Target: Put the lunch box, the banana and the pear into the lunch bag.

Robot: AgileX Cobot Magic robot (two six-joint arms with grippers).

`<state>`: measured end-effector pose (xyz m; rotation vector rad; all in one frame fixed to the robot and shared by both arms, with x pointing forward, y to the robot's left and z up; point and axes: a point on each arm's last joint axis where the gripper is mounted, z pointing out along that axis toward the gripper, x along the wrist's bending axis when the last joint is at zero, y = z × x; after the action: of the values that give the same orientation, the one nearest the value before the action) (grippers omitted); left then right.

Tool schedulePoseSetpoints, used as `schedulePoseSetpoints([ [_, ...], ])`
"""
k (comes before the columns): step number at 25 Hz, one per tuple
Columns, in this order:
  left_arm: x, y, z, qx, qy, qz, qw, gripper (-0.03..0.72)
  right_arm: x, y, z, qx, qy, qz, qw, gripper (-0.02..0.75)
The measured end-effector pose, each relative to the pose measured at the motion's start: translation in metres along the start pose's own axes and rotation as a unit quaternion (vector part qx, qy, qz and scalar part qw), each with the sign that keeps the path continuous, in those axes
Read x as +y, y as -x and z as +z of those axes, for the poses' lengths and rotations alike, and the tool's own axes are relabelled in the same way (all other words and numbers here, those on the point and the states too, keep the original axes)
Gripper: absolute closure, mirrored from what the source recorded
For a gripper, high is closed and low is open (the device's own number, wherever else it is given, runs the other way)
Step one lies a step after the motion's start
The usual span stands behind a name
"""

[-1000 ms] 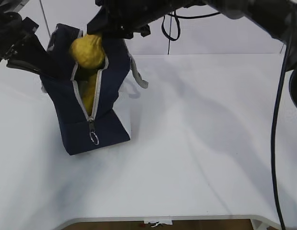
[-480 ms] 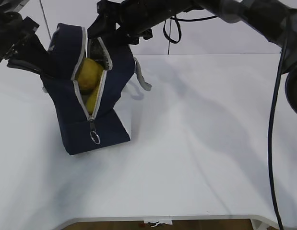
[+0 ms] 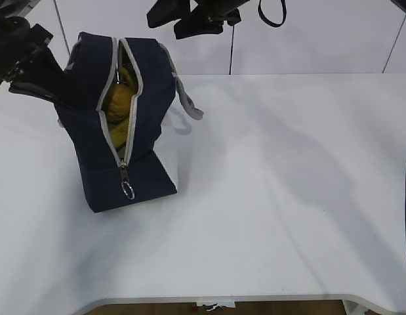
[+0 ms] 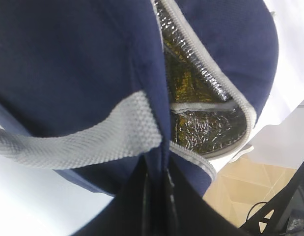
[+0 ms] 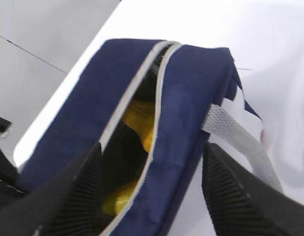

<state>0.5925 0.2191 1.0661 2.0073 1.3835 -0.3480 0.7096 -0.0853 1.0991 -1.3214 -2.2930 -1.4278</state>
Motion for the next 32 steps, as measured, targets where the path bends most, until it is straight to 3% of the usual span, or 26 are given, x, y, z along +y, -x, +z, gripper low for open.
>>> schedulePoseSetpoints([
  [8, 0.0, 0.0, 0.0, 0.0, 0.0, 0.0, 1.0, 0.694, -0.013, 0.016, 0.014, -0.021, -0.043, 0.013, 0.999, 0.262],
  [16, 0.0, 0.0, 0.0, 0.0, 0.0, 0.0, 1.0, 0.694, -0.03, 0.03, 0.031, -0.012, -0.076, 0.051, 0.996, 0.264],
  [23, 0.0, 0.0, 0.0, 0.0, 0.0, 0.0, 1.0, 0.694, -0.038, 0.027, 0.041, -0.004, -0.092, 0.059, 0.994, 0.282],
  [26, 0.0, 0.0, 0.0, 0.0, 0.0, 0.0, 1.0, 0.694, -0.039, 0.024, 0.043, 0.002, -0.096, 0.059, 0.994, 0.376],
  [31, 0.0, 0.0, 0.0, 0.0, 0.0, 0.0, 1.0, 0.694, -0.04, 0.023, 0.042, 0.007, -0.106, 0.06, 0.993, 0.687],
  [32, 0.0, 0.0, 0.0, 0.0, 0.0, 0.0, 1.0, 0.694, -0.04, 0.023, 0.042, 0.007, -0.106, 0.061, 0.993, 0.713],
])
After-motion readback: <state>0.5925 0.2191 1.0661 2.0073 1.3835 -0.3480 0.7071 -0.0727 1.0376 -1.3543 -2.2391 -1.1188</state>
